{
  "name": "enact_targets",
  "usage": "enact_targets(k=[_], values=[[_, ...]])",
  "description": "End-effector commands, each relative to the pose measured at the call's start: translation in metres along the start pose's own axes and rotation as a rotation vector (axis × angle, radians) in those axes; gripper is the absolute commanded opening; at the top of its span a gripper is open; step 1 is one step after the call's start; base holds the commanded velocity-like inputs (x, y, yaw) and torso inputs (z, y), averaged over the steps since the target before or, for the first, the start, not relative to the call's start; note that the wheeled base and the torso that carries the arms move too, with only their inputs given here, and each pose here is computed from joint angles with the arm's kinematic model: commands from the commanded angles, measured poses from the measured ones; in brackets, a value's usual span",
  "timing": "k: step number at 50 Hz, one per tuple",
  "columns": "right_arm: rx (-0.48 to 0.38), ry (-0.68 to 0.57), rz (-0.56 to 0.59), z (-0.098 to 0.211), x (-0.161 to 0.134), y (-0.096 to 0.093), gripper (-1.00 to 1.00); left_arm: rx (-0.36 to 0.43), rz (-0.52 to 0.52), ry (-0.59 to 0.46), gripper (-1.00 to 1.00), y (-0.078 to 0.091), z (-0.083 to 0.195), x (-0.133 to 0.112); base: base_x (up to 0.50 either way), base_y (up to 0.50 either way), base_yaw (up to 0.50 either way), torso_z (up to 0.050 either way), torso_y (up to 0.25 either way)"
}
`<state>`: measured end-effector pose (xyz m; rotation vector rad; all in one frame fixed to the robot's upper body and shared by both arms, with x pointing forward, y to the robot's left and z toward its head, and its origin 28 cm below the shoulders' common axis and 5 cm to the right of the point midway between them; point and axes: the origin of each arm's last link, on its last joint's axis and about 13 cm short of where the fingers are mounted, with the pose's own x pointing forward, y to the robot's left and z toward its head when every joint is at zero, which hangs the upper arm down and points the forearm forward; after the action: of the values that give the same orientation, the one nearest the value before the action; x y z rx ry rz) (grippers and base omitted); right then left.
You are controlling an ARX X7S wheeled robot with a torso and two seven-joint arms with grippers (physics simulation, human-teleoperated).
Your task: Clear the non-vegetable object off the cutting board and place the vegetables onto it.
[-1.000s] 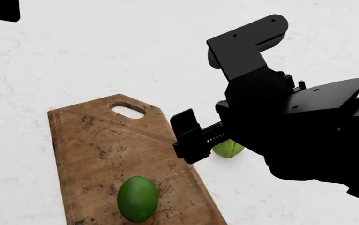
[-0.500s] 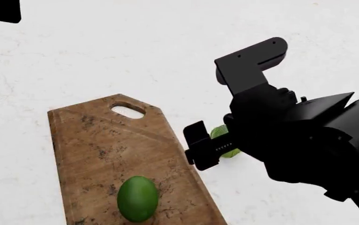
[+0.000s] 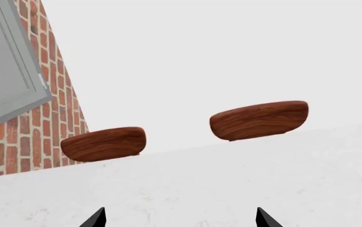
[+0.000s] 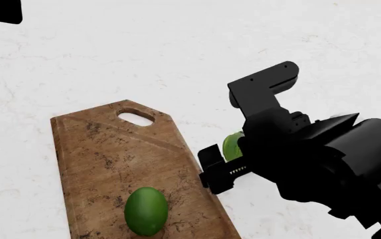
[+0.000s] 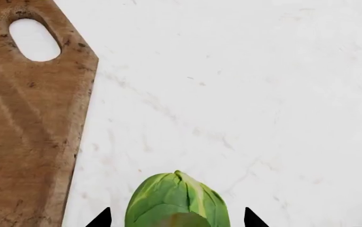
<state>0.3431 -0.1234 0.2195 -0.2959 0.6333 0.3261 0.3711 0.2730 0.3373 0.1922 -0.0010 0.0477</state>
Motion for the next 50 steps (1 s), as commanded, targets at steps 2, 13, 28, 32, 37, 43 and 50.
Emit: enact_targets(k=[2, 13, 28, 32, 37, 43, 50], values=[[-0.002, 0.015, 0.052, -0.004, 0.008, 0.006, 1.0, -0.015, -0.029, -0.02, 1.0, -0.004, 0.003, 0.0, 0.0, 0.0, 0.0, 0.0, 0.0], [-0.008, 0.02, 0.051, -0.005, 0.006, 0.005, -1.0, -0.016, -0.033, -0.022, 1.0, -0.006, 0.004, 0.0, 0.0, 0.0, 0.0, 0.0, 0.0], [-0.112, -0.153, 0.149, 0.028, -0.055, 0.031, -1.0, -0.018, -0.032, -0.026, 1.0, -0.005, 0.006, -0.001, 0.0, 0.0, 0.0, 0.0, 0.0], [-0.118, -0.169, 0.194, 0.036, -0.063, 0.038, -1.0, -0.016, -0.029, -0.025, 1.0, -0.004, 0.005, -0.002, 0.0, 0.0, 0.0, 0.0, 0.0], [-0.162, -0.166, 0.223, 0.055, -0.07, 0.044, -1.0, -0.02, -0.035, -0.027, 1.0, -0.006, 0.005, -0.001, 0.0, 0.0, 0.0, 0.0, 0.0], [-0.199, -0.155, 0.236, 0.084, -0.071, 0.049, -1.0, -0.022, -0.034, -0.025, 1.0, -0.005, 0.003, -0.002, 0.0, 0.0, 0.0, 0.0, 0.0], [-0.236, -0.121, 0.259, 0.114, -0.066, 0.057, -1.0, -0.022, -0.033, -0.031, 1.0, -0.005, 0.005, -0.002, 0.0, 0.0, 0.0, 0.0, 0.0]])
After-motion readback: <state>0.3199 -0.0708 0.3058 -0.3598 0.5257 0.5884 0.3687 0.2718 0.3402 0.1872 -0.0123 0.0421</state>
